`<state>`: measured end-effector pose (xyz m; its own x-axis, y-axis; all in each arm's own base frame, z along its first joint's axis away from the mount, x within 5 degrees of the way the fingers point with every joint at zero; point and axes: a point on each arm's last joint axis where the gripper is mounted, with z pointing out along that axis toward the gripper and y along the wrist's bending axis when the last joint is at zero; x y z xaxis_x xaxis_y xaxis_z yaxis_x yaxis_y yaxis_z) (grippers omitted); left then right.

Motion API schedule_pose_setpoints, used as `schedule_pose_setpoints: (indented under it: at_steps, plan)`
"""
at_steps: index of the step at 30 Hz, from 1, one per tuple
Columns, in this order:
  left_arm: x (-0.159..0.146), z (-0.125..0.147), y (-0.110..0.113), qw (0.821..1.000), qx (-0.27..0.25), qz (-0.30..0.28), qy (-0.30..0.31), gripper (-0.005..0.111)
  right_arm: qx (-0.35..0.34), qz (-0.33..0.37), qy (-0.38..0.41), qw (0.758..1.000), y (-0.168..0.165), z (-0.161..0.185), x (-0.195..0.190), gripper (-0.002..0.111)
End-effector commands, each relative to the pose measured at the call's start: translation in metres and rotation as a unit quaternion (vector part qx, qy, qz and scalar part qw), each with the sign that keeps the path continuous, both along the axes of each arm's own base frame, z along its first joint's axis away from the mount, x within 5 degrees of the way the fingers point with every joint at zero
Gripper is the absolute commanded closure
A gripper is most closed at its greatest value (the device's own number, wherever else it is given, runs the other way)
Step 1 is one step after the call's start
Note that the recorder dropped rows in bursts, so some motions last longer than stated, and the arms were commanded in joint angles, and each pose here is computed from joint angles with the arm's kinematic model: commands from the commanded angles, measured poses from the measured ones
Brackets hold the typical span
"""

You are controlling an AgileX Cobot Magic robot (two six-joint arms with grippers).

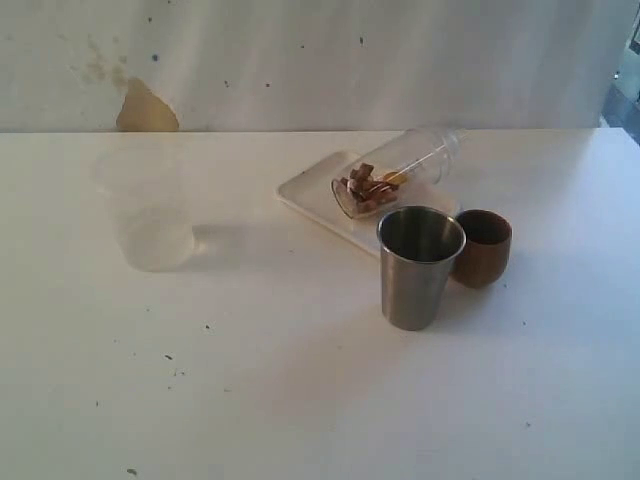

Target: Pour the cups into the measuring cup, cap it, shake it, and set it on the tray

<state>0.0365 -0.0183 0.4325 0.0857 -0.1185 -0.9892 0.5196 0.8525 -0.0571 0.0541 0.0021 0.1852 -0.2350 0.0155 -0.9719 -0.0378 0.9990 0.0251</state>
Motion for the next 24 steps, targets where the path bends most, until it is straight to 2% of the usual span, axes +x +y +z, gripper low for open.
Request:
schedule_pose_setpoints:
  at_steps: [1, 17, 21, 24]
  plan:
    - [-0.016, -0.006, 0.012, 1.0, -0.001, 0.004, 0.007, 0.106, 0.0, -0.001, -0.005, 1.0, 0.0, 0.0, 0.0, 0.108]
    - [-0.02, -0.006, 0.015, 1.0, -0.009, 0.003, -0.001, 0.106, 0.0, -0.001, -0.005, 1.0, 0.0, 0.0, 0.0, 0.108]
    - [-0.02, -0.015, 0.015, 1.0, -0.007, 0.012, -0.002, 0.106, 0.0, -0.001, -0.005, 1.0, 0.0, 0.0, 0.0, 0.108]
    - [-0.021, -0.027, 0.016, 0.999, -0.004, 0.043, 0.001, 0.106, 0.0, -0.001, -0.005, 1.0, 0.0, 0.0, 0.0, 0.108]
